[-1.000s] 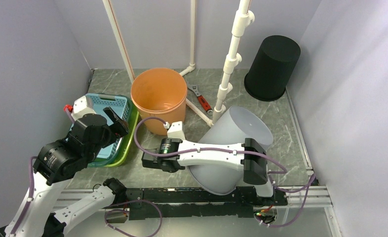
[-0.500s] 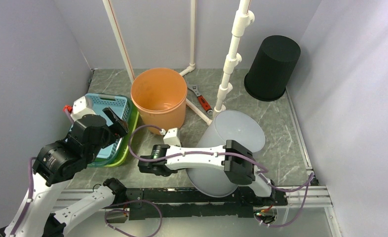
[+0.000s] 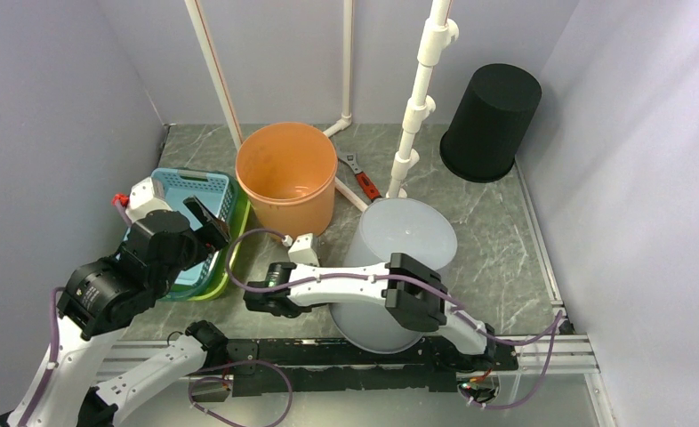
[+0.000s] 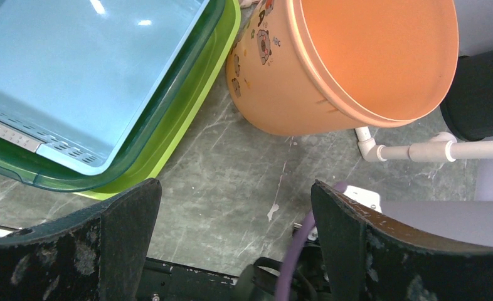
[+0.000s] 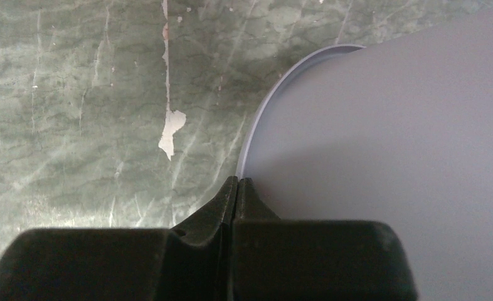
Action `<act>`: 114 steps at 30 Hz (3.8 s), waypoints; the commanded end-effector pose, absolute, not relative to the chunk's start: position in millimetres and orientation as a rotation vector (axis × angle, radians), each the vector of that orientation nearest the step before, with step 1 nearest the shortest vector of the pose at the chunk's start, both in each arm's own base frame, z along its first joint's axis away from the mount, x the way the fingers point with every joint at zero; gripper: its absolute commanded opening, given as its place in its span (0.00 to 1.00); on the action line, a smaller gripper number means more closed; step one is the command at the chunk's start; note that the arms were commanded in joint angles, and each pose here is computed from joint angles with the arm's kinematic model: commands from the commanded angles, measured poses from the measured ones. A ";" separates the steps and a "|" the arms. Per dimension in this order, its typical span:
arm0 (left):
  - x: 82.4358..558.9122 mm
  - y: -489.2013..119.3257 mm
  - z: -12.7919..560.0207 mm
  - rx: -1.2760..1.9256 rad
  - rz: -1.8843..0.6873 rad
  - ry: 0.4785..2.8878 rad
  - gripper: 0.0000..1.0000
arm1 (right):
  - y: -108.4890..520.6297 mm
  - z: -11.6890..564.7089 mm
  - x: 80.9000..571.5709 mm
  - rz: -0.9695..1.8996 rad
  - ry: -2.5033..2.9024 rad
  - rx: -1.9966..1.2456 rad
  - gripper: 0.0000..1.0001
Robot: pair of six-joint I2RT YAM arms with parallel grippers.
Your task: Turn the large container upside down
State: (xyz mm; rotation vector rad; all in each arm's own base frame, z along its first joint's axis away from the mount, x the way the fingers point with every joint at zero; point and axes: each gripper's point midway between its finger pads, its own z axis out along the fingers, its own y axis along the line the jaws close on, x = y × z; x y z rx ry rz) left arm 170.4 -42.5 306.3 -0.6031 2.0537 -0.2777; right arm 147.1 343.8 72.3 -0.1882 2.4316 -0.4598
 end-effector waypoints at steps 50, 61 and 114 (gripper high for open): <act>173.3 -34.7 322.4 -0.568 -0.242 2.006 0.95 | 375.8 95.9 206.3 -0.302 2.260 -0.025 0.33; 165.0 -14.3 333.8 -0.610 -0.189 1.952 0.95 | 416.5 146.7 174.0 0.022 2.250 -0.249 0.56; 265.1 -42.4 341.3 -0.208 -0.128 2.266 0.95 | 304.4 319.4 170.5 0.180 2.134 -0.205 1.00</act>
